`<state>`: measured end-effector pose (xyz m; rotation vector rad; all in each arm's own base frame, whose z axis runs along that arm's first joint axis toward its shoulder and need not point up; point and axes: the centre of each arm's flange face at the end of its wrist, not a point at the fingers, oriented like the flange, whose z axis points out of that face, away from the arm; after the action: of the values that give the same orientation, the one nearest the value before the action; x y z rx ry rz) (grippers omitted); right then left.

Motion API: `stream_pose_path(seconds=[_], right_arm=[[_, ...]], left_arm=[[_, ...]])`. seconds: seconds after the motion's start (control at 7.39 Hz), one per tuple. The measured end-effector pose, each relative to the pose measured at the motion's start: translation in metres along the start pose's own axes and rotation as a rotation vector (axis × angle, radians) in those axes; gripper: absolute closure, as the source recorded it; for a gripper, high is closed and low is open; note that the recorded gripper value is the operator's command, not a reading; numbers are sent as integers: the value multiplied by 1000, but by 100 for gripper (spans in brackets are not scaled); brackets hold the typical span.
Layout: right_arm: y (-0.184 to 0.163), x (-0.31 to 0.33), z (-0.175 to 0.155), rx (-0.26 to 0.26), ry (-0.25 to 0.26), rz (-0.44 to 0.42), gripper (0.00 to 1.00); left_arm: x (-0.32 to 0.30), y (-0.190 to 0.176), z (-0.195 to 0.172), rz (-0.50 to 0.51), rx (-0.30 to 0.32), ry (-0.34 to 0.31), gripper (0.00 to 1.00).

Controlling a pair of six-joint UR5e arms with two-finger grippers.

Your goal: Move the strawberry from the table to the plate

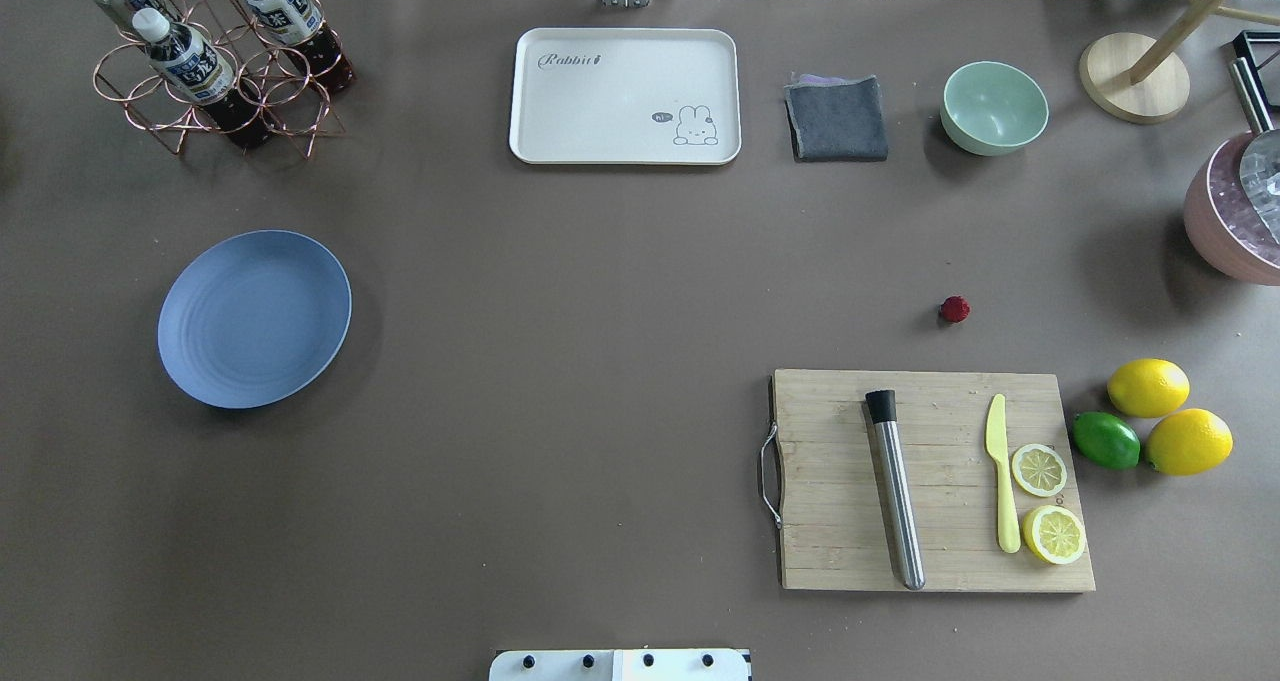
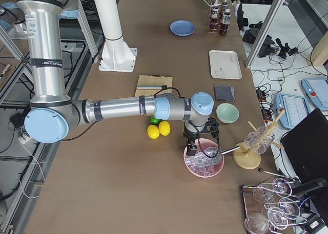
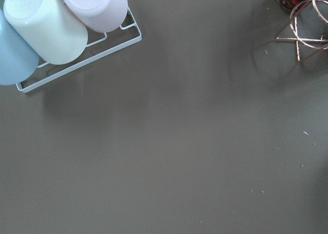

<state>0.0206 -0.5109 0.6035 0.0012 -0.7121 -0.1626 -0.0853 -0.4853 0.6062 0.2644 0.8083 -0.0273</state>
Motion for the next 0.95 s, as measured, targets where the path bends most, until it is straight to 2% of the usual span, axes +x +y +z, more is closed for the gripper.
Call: stream_pose_path(seconds=[0.14, 0.41, 0.68, 0.95], right_arm=[[-4, -6, -8, 31, 5, -27, 0], [-28, -29, -36, 135, 11, -68, 0], [-41, -50, -52, 194, -36, -98, 0], [-54, -86, -49, 235, -74, -146, 0]], left_arm=[[4, -6, -1, 44, 14, 2, 2], [32, -39, -8, 97, 50, 13, 2], [94, -79, 6, 158, 49, 46, 1], [147, -82, 38, 85, 24, 91, 2]])
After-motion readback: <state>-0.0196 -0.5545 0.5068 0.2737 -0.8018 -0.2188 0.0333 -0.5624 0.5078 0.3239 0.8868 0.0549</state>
